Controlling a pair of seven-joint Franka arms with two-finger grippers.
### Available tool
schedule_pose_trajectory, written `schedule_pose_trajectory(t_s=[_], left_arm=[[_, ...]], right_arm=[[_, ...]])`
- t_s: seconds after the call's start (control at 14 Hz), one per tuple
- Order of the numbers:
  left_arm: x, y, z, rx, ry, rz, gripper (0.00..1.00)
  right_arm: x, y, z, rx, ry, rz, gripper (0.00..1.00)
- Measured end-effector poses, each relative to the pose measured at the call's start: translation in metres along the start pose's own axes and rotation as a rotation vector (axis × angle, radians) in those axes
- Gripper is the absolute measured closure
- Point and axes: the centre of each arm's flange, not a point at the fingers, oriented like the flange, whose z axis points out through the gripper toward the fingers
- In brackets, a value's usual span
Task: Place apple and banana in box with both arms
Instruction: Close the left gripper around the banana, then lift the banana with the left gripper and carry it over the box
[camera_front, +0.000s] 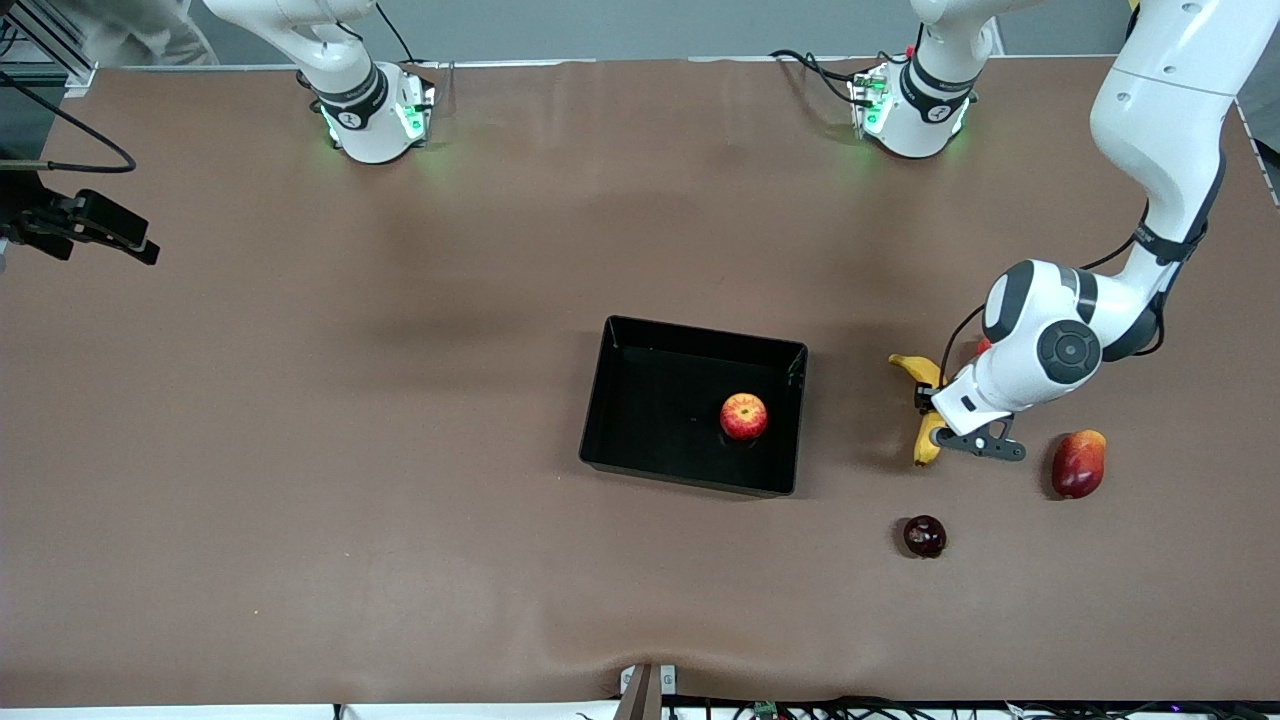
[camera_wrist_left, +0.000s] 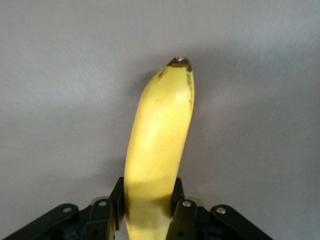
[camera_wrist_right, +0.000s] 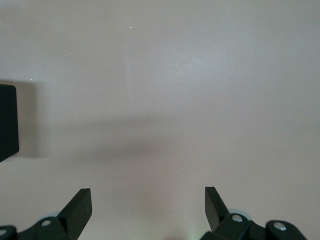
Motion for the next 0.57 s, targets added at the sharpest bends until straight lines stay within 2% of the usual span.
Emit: schedule_pose_trajectory(t_s=[0.36,0.57], left_arm=[[0.021,0.015,-0.092,0.051,-0.009,0.016,0.61],[0.039,0.037,-0.147,0.009,0.002,-0.041,0.61]], right_arm=[[0.0,0.0,0.0,0.0,0.0,0.0,0.0],[0.0,0.0,0.0,0.0,0.0,0.0,0.0]])
